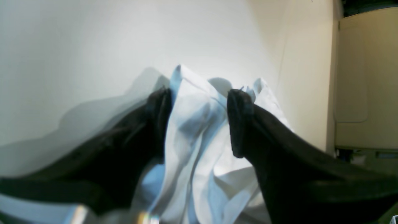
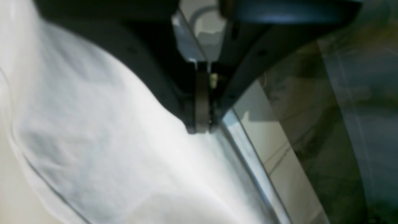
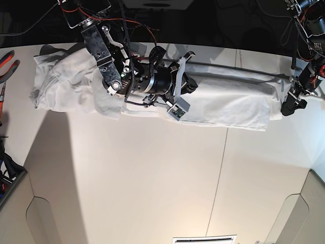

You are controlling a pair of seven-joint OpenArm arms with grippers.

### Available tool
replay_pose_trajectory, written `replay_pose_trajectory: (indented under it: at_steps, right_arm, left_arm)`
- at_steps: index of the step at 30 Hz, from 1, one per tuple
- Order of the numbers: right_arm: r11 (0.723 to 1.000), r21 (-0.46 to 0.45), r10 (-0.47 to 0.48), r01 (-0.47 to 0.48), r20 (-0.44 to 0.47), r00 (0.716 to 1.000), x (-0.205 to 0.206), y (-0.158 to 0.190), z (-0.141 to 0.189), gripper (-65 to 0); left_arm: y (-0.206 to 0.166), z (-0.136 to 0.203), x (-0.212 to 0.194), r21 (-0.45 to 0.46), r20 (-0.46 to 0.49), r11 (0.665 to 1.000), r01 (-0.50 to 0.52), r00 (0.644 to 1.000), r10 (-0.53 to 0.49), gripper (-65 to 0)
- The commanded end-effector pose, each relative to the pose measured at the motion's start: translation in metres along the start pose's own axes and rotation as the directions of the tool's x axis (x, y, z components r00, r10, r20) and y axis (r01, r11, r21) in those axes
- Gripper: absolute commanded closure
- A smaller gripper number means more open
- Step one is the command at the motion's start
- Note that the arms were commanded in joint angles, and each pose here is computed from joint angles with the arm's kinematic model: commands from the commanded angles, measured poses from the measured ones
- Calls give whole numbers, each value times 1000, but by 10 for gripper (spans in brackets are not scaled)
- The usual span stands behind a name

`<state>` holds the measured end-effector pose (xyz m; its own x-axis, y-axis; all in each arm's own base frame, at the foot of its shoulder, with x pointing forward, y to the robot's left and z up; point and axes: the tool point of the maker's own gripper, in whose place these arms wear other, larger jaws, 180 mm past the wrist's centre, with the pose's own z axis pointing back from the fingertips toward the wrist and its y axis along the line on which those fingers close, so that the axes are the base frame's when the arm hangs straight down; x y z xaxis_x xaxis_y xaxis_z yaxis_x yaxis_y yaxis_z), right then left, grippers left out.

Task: Layout the t-shirt on the table in an organized manner, then fold the t-shirt properly
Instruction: 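Grasp the shirt end with the left gripper beside the right gripper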

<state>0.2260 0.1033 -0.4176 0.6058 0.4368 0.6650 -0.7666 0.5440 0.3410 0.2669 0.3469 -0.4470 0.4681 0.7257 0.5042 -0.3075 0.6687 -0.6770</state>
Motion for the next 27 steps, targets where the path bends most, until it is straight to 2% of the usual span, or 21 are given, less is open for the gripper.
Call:
replay_pose_trajectory:
  at_steps: [1, 3, 6, 8, 20, 27]
  right_arm:
    - [1000, 13, 9, -9, 55, 998, 18, 3, 2, 0]
    - [1000, 13, 9, -9, 55, 998, 18, 3, 2, 0]
    - [1000, 14, 8, -9, 55, 998, 18, 3, 2, 0]
    - [1000, 13, 9, -9, 55, 998, 18, 3, 2, 0]
    - [1000, 14, 8, -9, 55, 998, 18, 3, 2, 0]
    - [1000, 14, 8, -9, 55, 998, 18, 3, 2, 0]
  left_arm:
    - [-7, 2, 14, -25, 15, 999, 29, 999, -28, -332]
    - [-8, 2, 10, -34, -5, 999, 19, 1000, -20, -337]
    - [-12, 3, 10, -58, -10, 998, -5, 1000, 4, -420]
    - [-16, 3, 10, -78, -8, 997, -23, 1000, 23, -447]
    - [-31, 4, 14, -160, 3, 983, -94, 995, 95, -447]
    - [-28, 4, 6, -143, -42, 987, -80, 996, 74, -447]
